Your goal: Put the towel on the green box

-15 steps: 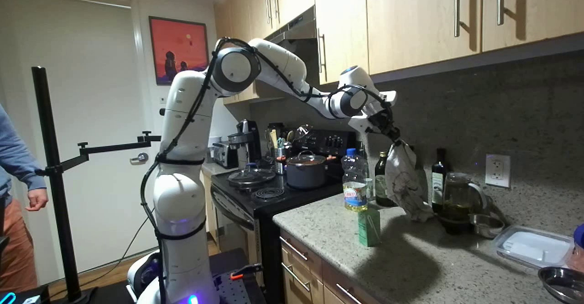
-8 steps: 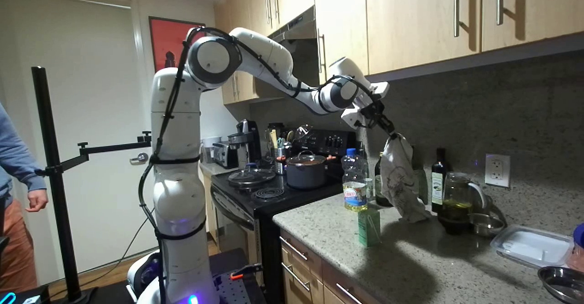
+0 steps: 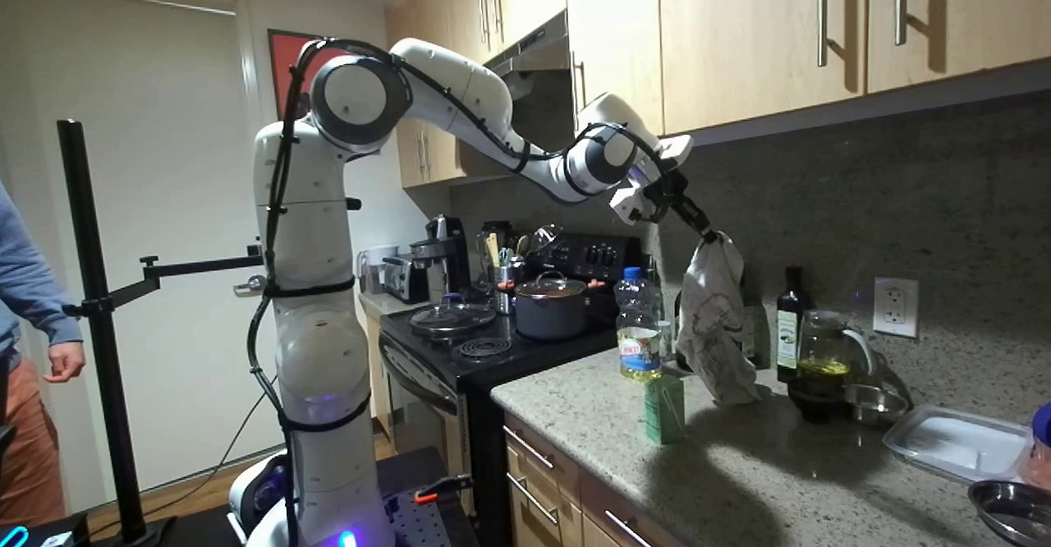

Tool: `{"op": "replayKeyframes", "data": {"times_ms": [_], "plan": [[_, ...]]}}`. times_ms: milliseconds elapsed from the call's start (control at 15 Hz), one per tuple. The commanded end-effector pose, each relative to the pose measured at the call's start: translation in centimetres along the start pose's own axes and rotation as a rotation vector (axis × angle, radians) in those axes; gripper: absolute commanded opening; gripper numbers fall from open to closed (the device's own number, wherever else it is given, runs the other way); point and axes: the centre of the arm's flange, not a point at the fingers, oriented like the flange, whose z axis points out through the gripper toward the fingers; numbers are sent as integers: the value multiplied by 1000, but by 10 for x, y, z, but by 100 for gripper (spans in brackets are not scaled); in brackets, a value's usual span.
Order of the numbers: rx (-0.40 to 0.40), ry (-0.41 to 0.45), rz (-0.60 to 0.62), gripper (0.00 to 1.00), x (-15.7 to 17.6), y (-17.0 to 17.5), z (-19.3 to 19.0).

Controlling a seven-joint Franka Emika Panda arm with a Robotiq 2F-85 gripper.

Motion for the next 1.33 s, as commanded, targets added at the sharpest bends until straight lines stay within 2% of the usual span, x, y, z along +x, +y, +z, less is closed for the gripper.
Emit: {"op": "replayKeyframes", "data": {"times_ms": [0, 333, 667, 933, 1267], "plan": [[-42, 50, 46, 4, 6, 34, -11], [-130, 97, 100, 4, 23, 81, -16], [-193, 140, 139, 4, 31, 110, -28], [-244, 188, 143, 4, 21, 135, -63], [-216, 174, 138, 4, -3, 149, -112]]}}
